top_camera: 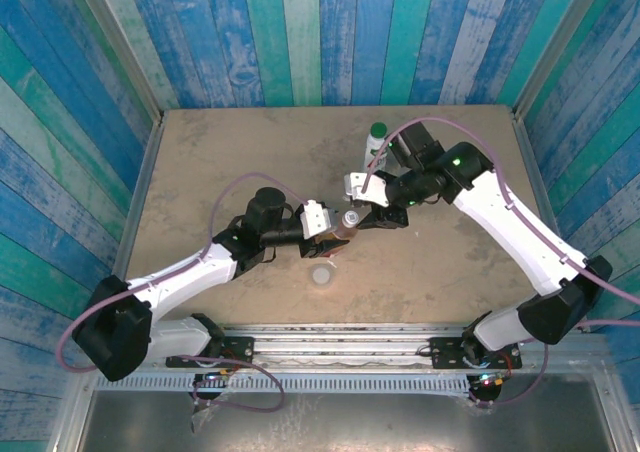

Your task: Screw on the bottle caps

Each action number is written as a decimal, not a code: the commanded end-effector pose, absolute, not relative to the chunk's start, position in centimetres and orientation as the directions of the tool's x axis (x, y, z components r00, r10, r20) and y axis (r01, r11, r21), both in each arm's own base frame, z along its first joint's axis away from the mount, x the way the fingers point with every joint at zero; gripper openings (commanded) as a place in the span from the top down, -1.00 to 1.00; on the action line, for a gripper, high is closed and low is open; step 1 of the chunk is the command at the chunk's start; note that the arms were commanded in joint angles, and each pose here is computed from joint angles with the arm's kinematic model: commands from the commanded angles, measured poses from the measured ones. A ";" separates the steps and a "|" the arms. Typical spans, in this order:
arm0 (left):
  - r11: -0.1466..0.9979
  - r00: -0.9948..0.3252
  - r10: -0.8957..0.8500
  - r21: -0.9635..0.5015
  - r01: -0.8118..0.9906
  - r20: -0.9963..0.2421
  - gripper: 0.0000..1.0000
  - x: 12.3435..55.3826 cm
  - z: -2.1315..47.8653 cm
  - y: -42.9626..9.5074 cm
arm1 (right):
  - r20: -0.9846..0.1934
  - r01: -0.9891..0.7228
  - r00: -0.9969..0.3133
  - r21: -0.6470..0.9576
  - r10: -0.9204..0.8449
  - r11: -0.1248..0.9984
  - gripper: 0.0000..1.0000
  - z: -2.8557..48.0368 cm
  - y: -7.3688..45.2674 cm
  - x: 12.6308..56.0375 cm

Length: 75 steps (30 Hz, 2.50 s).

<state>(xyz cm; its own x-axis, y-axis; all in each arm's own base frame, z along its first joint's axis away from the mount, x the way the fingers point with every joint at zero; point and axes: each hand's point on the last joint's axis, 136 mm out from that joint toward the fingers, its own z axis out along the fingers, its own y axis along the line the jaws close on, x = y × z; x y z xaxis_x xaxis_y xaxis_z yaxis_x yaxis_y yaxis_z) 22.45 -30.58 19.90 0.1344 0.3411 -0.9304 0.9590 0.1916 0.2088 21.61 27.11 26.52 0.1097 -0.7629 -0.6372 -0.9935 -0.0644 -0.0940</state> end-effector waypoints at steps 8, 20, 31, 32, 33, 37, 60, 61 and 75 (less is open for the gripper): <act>0.173 0.182 0.299 0.240 0.955 -0.937 -0.14 22.0 21.9 -30.7 | -0.660 -0.994 0.100 -0.027 -0.745 -0.109 0.17 26.1 28.4 21.1; 0.174 0.172 0.295 0.230 0.958 -0.940 -0.19 22.0 22.0 -30.8 | -0.665 -0.994 0.087 -0.006 -0.742 -0.111 0.60 26.0 28.6 20.9; 0.198 0.165 0.277 0.224 0.954 -0.947 -0.54 22.3 22.2 -30.7 | -0.692 -0.995 0.081 -0.020 -0.717 -0.093 0.61 27.1 28.0 20.3; 0.197 0.164 0.277 0.223 0.955 -0.947 -0.54 22.2 22.1 -30.7 | -0.696 -0.996 0.078 -0.019 -0.714 -0.091 0.62 27.1 28.0 20.3; 0.198 0.163 0.276 0.222 0.955 -0.947 -0.55 22.3 22.1 -30.7 | -0.702 -0.996 0.078 -0.021 -0.708 -0.090 0.62 27.3 28.0 20.3; 0.205 0.157 0.273 0.217 0.954 -0.949 -0.58 22.4 21.9 -30.7 | -0.724 -0.996 0.072 -0.017 -0.686 -0.087 0.62 27.8 28.3 20.1; 0.278 0.137 0.295 0.223 0.934 -0.946 0.09 23.6 21.0 -30.2 | -0.730 -0.990 -0.135 0.070 -0.670 0.124 0.75 28.1 27.9 21.2; 0.299 0.136 0.306 0.230 0.926 -0.942 0.08 24.0 20.9 -30.1 | -0.728 -0.986 -0.161 0.089 -0.666 0.142 0.76 28.1 27.9 21.2; 0.420 0.157 0.360 0.310 0.853 -0.920 0.09 27.2 21.0 -29.4 | -0.474 -0.431 -0.860 0.473 -0.190 0.768 0.45 26.9 27.4 24.4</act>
<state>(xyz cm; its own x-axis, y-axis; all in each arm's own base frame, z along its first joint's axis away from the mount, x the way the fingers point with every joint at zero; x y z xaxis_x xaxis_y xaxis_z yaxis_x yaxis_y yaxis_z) 25.46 -29.55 19.80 0.1240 0.3581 -0.9254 0.8928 0.3667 0.2615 24.43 28.32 27.14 -0.7541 -0.3419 -0.5608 -0.6081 0.6861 0.3993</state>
